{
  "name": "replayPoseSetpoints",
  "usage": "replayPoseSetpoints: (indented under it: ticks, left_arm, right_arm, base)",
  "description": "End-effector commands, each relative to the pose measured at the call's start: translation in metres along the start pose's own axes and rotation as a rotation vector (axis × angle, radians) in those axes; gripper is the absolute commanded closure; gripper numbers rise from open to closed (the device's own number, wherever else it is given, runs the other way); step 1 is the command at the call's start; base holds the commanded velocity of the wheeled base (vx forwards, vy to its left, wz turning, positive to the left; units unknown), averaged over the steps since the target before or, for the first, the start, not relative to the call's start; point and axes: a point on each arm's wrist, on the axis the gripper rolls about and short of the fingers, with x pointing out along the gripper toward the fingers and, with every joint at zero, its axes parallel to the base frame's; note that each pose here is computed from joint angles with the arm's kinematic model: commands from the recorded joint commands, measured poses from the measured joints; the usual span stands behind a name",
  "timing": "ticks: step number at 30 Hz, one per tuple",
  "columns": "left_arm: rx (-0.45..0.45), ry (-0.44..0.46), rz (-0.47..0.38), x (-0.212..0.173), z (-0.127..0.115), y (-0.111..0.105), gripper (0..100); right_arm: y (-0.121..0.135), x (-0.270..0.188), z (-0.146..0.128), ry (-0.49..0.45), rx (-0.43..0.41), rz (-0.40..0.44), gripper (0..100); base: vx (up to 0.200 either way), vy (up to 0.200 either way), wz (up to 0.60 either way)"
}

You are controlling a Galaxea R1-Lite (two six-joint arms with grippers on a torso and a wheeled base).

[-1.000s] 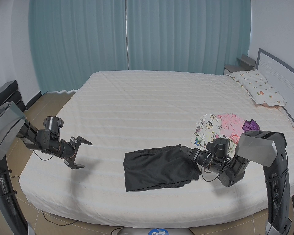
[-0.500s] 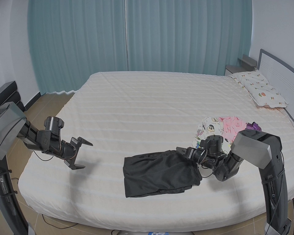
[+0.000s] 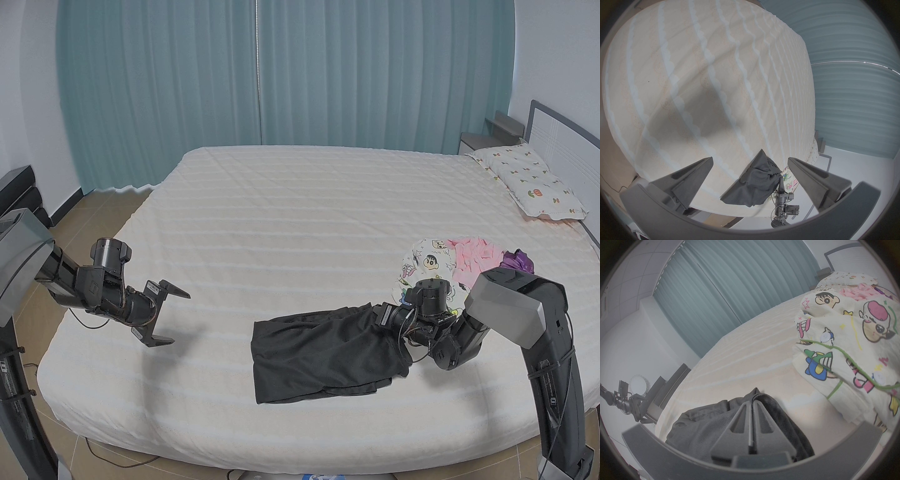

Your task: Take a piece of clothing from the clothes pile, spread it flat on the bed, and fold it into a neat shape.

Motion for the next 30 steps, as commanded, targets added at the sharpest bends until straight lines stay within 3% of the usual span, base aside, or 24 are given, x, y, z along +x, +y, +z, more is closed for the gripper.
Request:
replayPoseSetpoints:
  ticks: [1, 12, 13, 24, 27, 30]
  left_arm:
    - [-0.003, 0.002, 0.004, 0.001, 0.0, 0.001, 0]
    - [0.001, 0.001, 0.002, 0.002, 0.0, 0.0, 0]
    - [0.0, 0.001, 0.002, 0.002, 0.0, 0.0, 0]
    - [0.001, 0.001, 0.002, 0.002, 0.0, 0.0, 0]
    - [0.001, 0.001, 0.002, 0.002, 0.0, 0.0, 0]
    - [0.002, 0.003, 0.002, 0.002, 0.0, 0.0, 0]
  right_arm:
    - [-0.002, -0.001, 0.007, -0.022, 0.007, -0.006, 100]
    - [-0.007, 0.002, 0.019, -0.089, 0.079, 0.005, 100]
    - [-0.007, 0.003, 0.018, -0.089, 0.088, 0.007, 0]
    - [-0.014, -0.017, 0.026, -0.079, 0.111, -0.031, 0]
    - [-0.014, -0.03, 0.026, -0.049, 0.115, -0.021, 0]
    - [-0.016, -0.064, 0.016, 0.042, 0.122, 0.032, 0]
  base:
    - [0.0, 0.0, 0.0]
    - [0.0, 0.0, 0.0]
    - [0.0, 0.0, 0.0]
    - [0.0, 0.0, 0.0]
    - [0.0, 0.0, 0.0]
    - [0.0, 0.0, 0.0]
